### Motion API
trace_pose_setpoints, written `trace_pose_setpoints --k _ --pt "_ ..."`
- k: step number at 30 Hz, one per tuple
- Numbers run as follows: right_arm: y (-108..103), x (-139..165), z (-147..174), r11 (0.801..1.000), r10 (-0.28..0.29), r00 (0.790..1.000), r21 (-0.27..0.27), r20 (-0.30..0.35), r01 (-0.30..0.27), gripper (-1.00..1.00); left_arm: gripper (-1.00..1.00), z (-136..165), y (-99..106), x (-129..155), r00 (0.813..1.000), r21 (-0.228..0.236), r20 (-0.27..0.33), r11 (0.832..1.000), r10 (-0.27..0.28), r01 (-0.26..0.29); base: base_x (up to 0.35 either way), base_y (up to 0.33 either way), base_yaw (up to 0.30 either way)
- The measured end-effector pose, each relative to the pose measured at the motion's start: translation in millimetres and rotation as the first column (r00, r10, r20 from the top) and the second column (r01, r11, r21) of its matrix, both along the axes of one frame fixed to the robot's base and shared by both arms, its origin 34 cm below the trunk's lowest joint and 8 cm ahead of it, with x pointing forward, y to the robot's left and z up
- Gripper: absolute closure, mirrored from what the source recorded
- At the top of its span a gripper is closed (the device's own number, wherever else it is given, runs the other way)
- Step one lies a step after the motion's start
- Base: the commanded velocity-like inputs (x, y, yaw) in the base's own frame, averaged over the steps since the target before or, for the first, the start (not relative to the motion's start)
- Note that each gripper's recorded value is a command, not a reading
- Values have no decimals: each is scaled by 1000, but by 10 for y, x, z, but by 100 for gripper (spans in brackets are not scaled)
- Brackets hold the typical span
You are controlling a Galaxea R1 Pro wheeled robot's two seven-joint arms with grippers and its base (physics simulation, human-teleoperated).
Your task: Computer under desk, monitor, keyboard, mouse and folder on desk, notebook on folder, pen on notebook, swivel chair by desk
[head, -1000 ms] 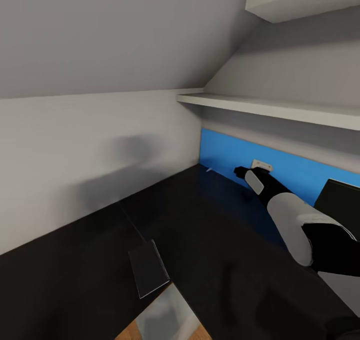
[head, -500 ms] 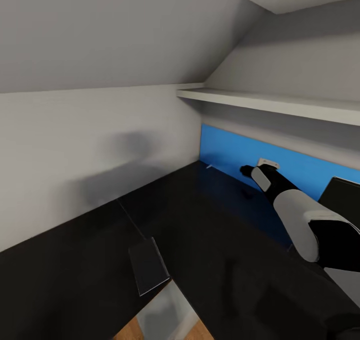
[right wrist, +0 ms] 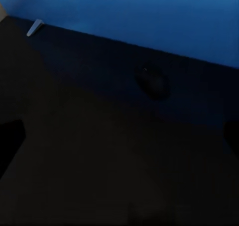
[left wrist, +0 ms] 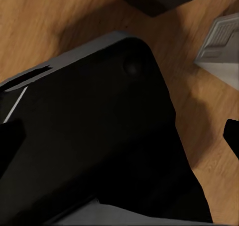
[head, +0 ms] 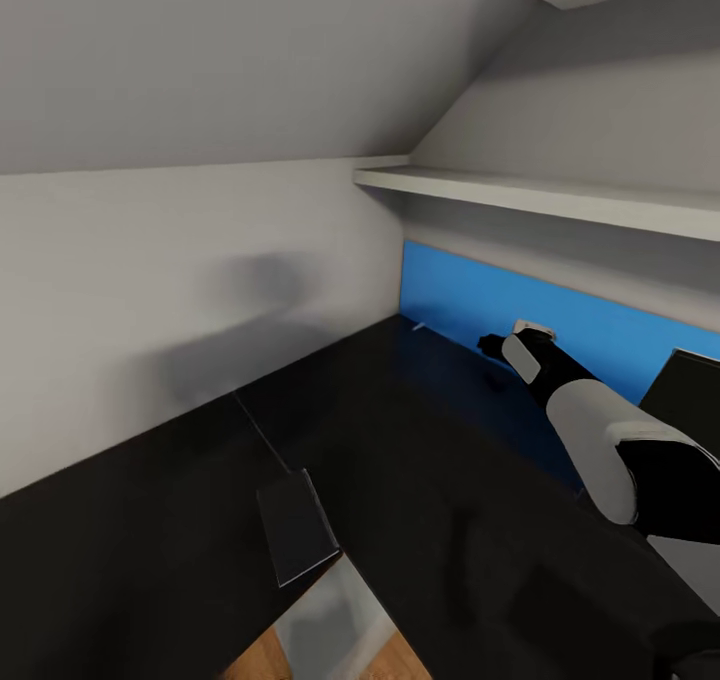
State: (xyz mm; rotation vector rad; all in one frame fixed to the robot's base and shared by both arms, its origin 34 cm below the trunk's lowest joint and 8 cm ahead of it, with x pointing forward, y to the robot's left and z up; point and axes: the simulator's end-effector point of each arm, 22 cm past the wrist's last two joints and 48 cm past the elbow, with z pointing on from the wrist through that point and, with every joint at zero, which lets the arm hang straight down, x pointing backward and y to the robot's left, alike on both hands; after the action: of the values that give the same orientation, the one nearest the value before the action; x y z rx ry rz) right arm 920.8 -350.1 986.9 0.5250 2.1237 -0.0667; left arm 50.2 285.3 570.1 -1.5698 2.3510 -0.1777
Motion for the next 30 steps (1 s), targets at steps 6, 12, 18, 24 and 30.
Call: trace_pose_setpoints --k 6,12,18,24,30 --pt "28 7 -85 1000 4 1000 2 -14 -4 -100 -100 15 22 -24 1000 14 -5 1000 -3 3 0 0 0" --pt "42 6 -85 1000 4 1000 1 -26 -4 -100 -100 108 47 -76 1000 24 -20 1000 -2 3 0 0 0" --pt "20 -1 -88 1000 1 999 0 -39 -1 -100 -100 199 53 -121 999 26 -32 1000 -1 2 0 0 0" --pt "12 -6 -88 1000 0 999 0 -50 0 -100 -100 300 66 -94 1000 26 -19 1000 -4 5 0 0 0" --pt "22 -14 -143 1000 -2 998 -5 -62 1 -100 -100 415 34 166 995 0 83 999 -48 48 0 0 0"
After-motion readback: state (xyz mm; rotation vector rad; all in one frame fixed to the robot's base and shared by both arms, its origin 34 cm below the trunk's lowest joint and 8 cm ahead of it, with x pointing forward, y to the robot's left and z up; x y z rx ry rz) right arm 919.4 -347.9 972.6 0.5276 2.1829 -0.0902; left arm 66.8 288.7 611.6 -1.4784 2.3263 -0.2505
